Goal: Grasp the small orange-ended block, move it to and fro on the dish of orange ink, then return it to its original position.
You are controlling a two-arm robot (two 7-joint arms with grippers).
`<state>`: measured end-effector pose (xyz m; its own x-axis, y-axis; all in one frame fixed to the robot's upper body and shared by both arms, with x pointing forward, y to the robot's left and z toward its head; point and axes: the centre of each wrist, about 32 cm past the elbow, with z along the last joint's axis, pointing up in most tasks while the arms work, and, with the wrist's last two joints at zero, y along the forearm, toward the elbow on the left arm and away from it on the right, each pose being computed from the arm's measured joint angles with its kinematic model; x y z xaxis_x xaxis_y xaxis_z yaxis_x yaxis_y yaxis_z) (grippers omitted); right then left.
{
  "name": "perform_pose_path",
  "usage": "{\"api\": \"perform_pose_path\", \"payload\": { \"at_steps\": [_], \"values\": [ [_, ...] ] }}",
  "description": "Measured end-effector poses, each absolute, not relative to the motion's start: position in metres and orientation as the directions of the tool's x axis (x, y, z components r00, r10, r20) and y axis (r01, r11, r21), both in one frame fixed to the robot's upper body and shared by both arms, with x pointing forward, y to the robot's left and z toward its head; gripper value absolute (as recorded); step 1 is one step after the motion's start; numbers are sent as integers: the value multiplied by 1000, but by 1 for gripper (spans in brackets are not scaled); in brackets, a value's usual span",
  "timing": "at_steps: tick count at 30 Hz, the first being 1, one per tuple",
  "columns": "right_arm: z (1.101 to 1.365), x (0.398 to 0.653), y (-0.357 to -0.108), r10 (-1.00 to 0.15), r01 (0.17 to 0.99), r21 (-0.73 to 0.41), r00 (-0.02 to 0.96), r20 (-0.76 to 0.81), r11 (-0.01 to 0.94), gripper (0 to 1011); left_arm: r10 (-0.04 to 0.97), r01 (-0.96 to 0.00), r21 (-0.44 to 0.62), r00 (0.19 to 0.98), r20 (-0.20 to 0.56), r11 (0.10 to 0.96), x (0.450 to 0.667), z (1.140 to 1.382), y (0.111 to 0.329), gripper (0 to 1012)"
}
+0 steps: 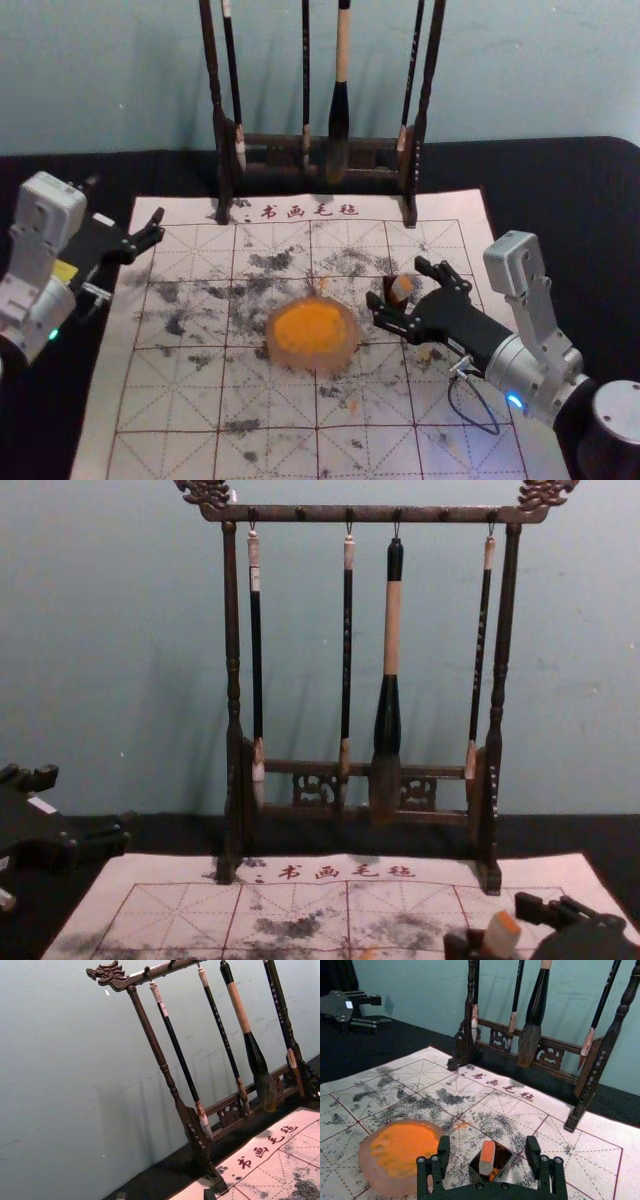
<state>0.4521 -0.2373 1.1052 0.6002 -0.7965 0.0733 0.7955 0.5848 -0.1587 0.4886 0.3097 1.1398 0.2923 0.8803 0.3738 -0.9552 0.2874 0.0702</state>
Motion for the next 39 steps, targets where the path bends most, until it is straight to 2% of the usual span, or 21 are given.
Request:
{"api": "perform_pose_path", "payload": {
  "at_steps": [4,7,10,11,24,25,29,39],
  "values": [
    [1105,452,-237,-796,795,-159,600,73,585,915,880,-955,70,292,374,287,489,1140,310,1001],
    [1105,452,-237,-797,795,-159,600,73,585,810,880,-955,70,292,374,287,489,1140,310,1001],
    [1105,452,-237,-797,795,-158,600,73,585,747,880,-955,70,292,374,287,489,1140,310,1001],
    [1105,452,-237,-797,795,-158,600,73,585,691,880,-955,70,292,374,287,489,1140,310,1002],
    [1105,452,-237,-797,796,-157,600,72,585,306,880,-955,70,292,374,287,489,1140,310,1001],
    [1105,452,-237,-797,796,-157,600,72,585,244,880,-955,70,292,374,287,489,1140,310,1001],
    [1105,452,-237,-797,796,-157,600,72,585,142,880,-955,70,292,374,287,489,1140,310,1001],
    [1105,452,-237,-797,796,-157,600,72,585,133,880,-955,70,292,374,287,489,1140,310,1001]
  ]
}}
